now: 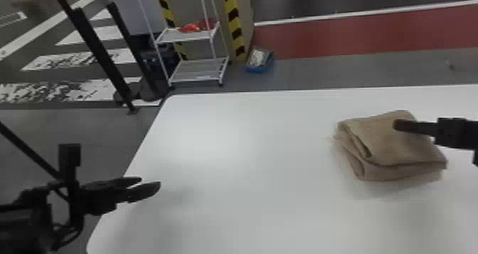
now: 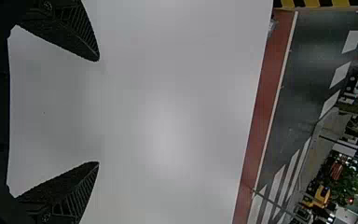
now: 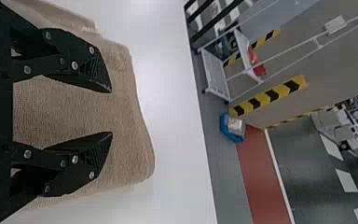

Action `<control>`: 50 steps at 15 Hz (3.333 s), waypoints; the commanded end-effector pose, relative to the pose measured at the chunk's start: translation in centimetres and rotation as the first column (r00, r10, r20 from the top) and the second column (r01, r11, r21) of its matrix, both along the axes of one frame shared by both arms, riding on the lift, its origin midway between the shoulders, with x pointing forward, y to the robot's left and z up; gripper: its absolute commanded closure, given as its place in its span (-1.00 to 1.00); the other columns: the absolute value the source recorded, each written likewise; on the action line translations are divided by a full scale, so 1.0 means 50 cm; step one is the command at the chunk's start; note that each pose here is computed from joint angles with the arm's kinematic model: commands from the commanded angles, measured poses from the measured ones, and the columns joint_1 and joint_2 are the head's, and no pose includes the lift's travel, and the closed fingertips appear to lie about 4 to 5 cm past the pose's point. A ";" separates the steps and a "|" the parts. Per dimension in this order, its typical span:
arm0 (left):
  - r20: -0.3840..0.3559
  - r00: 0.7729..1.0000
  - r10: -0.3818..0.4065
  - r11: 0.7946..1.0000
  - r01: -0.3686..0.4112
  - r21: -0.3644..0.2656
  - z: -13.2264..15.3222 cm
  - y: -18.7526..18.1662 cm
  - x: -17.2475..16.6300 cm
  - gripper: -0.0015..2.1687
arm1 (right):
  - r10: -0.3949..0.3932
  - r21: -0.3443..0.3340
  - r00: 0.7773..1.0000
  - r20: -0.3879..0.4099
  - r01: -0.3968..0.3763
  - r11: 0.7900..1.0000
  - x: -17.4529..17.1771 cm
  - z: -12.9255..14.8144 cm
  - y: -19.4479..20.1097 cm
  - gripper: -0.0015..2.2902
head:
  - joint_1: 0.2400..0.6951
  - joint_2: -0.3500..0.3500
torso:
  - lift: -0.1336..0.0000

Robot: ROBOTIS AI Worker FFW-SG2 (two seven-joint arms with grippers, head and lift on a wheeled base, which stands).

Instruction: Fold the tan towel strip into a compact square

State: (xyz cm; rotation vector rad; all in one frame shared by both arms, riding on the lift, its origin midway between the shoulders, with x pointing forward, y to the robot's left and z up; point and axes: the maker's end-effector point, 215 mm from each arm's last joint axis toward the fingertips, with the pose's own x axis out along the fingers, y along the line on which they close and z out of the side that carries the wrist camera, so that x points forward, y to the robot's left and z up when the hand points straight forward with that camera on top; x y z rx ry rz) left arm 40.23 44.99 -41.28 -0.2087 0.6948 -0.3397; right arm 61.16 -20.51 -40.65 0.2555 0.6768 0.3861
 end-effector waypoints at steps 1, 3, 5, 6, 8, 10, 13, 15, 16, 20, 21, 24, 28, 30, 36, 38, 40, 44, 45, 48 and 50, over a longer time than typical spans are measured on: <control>0.005 1.000 0.008 1.000 -0.008 0.004 0.003 0.012 -0.007 -0.92 | -0.050 -0.133 0.999 -0.010 0.048 0.990 0.006 -0.024 -0.041 0.86 | 1.00 0.76 | -0.91; 0.011 1.000 0.007 1.000 -0.007 0.003 0.006 0.014 -0.007 -0.92 | -0.082 -0.180 0.997 0.014 0.083 0.980 0.016 -0.021 -0.073 0.86 | 1.00 0.71 | -0.91; 0.014 1.000 0.005 1.000 -0.005 0.003 0.009 0.013 -0.006 -0.92 | -0.129 -0.168 0.991 0.034 0.132 0.977 0.020 -0.017 -0.105 0.86 | 1.00 0.67 | -0.91; 0.016 1.000 0.003 1.000 -0.003 0.001 0.010 0.011 -0.006 -0.92 | -0.147 -0.150 0.988 0.036 0.151 0.977 0.022 -0.014 -0.115 0.86 | 1.00 0.64 | -0.91; 0.019 1.000 -0.001 1.000 0.001 0.001 0.013 0.009 -0.005 -0.92 | -0.137 -0.154 0.990 0.017 0.138 0.978 0.016 -0.029 -0.105 0.86 | 1.00 0.60 | -0.91; 0.021 1.000 -0.005 1.000 0.005 0.000 0.016 0.004 -0.006 -0.92 | -0.098 -0.174 0.995 -0.007 0.095 0.980 0.019 -0.061 -0.070 0.86 | 1.00 0.59 | -0.91; 0.019 1.000 0.002 1.000 -0.002 -0.005 0.015 0.010 -0.015 -0.92 | -0.055 -0.195 0.998 0.025 0.059 0.979 0.046 -0.061 -0.040 0.86 | 1.00 0.64 | -0.91; 0.022 1.000 0.011 1.000 -0.010 -0.003 0.018 0.020 -0.019 -0.92 | -0.019 -0.167 0.994 0.112 0.038 0.985 0.073 -0.018 -0.017 0.86 | 1.00 0.67 | -0.91; 0.023 1.000 0.013 1.000 -0.013 -0.004 0.019 0.022 -0.021 -0.92 | 0.001 -0.154 0.992 0.125 0.018 0.988 0.075 -0.010 0.002 0.86 | 1.00 0.69 | -0.91; 0.048 0.999 0.004 1.000 -0.003 -0.029 0.032 -0.002 -0.013 -0.92 | 0.068 -0.166 0.990 0.120 -0.047 0.985 0.064 -0.019 0.054 0.86 | 1.00 0.78 | -0.91; 0.051 0.999 -0.002 0.999 0.003 -0.034 0.032 -0.012 -0.011 -0.92 | 0.084 -0.177 0.990 0.110 -0.063 0.982 0.058 -0.030 0.066 0.86 | 1.00 0.79 | -0.91; 0.058 0.998 -0.014 0.999 0.016 -0.038 0.037 -0.027 -0.002 -0.92 | 0.139 -0.194 0.988 0.072 -0.122 0.973 0.039 -0.075 0.110 0.86 | 1.00 0.81 | -0.91; 0.067 0.998 -0.013 0.999 0.015 -0.039 0.043 -0.028 0.003 -0.92 | 0.246 -0.179 0.966 0.076 -0.230 0.957 0.014 -0.087 0.201 0.86 | 1.00 0.88 | -0.91; 0.075 0.997 -0.012 0.999 0.015 -0.040 0.050 -0.028 0.010 -0.92 | 0.284 -0.161 0.955 0.079 -0.269 0.950 -0.001 -0.084 0.236 0.86 | 1.00 0.96 | -0.91; 0.093 0.995 -0.034 0.998 0.039 -0.049 0.055 -0.064 0.040 -0.91 | 0.315 0.002 0.936 0.158 -0.319 0.948 -0.035 0.008 0.278 0.86 | 1.00 1.00 | -0.91; 0.113 0.992 -0.061 0.995 0.069 -0.070 0.059 -0.106 0.064 -0.91 | 0.271 0.020 0.944 0.187 -0.279 0.960 -0.033 0.033 0.235 0.86 | 1.00 1.00 | -0.91; 0.168 0.984 -0.064 0.986 0.088 -0.142 0.078 -0.171 0.097 -0.91 | 0.245 -0.068 0.951 0.189 -0.236 0.969 -0.030 0.027 0.187 0.86 | 1.00 0.98 | -0.91; 0.320 0.930 -0.182 0.966 0.230 -0.119 0.136 -0.319 0.178 -0.48 | 0.145 -0.077 0.980 0.138 -0.135 0.988 -0.075 0.016 0.082 0.86 | 1.00 0.63 | -0.91; 0.376 0.901 -0.218 0.958 0.271 -0.093 0.154 -0.354 0.196 -0.19 | 0.129 -0.059 0.987 0.097 -0.123 0.991 -0.105 0.002 0.069 0.86 | 1.00 0.54 | -0.91; 0.377 0.892 -0.248 0.948 0.304 -0.096 0.121 -0.431 0.245 0.85 | 0.116 -0.042 0.993 0.016 -0.115 0.992 -0.181 -0.040 0.057 0.86 | 1.00 0.29 | -0.91; 0.412 0.864 -0.289 0.934 0.349 -0.077 0.105 -0.486 0.275 0.85 | 0.096 -0.037 0.995 0.007 -0.096 0.995 -0.190 -0.047 0.035 0.86 | 1.00 0.22 | -0.91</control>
